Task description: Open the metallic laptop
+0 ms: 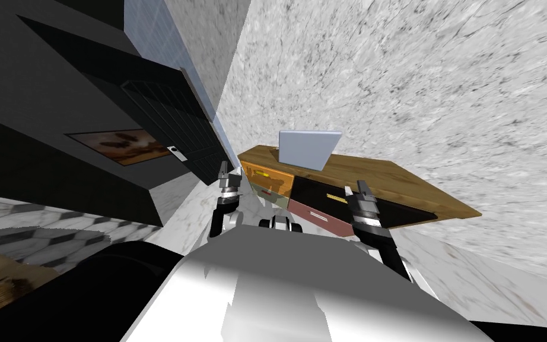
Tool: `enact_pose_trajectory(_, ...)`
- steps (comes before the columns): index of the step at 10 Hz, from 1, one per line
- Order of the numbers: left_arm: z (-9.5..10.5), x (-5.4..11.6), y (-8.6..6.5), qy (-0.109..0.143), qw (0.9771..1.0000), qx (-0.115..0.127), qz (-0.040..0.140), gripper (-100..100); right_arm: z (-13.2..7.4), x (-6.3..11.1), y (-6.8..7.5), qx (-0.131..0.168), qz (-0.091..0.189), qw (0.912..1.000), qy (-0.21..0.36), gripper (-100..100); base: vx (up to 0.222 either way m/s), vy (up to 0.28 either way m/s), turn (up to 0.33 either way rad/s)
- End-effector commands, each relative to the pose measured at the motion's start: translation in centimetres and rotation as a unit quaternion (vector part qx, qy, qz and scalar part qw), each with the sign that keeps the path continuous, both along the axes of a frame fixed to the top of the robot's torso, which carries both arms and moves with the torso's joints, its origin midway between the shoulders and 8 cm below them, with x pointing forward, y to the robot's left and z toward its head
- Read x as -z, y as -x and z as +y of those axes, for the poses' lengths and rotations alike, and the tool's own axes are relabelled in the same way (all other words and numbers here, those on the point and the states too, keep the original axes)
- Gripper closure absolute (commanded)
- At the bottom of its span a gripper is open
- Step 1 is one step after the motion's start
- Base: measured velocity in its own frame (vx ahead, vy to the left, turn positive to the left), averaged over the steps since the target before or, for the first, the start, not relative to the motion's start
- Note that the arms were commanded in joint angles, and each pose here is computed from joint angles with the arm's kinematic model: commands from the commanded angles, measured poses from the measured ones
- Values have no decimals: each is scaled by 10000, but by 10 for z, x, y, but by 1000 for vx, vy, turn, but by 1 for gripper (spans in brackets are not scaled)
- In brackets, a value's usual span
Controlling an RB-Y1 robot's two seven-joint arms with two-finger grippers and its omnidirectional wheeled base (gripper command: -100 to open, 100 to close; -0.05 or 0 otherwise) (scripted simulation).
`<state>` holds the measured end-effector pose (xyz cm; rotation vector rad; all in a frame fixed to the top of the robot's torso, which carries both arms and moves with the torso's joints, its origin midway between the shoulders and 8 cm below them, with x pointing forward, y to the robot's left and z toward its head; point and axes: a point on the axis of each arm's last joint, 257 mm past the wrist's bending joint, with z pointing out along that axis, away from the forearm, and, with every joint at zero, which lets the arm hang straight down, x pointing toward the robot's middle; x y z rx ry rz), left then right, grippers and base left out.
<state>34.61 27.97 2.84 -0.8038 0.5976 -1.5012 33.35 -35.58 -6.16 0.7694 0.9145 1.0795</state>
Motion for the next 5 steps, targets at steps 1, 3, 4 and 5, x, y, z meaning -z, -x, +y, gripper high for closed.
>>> enact_pose_trajectory(1,0,0,0,0,10000,0,0,0,-25,8,14,284,390,9963,716,-100,52,50,-10)
enact_pose_trajectory(3,0,0,0,0,10000,0,0,0,-39,8,21,460,568,9912,1105,-100,37,37,-3)
enact_pose_trajectory(4,0,0,0,0,10000,0,0,0,-49,12,28,568,762,9849,1449,-100,57,64,-13)
enact_pose_trajectory(5,0,0,0,0,10000,0,0,0,-54,8,30,631,751,9838,1503,-100,43,55,-6)
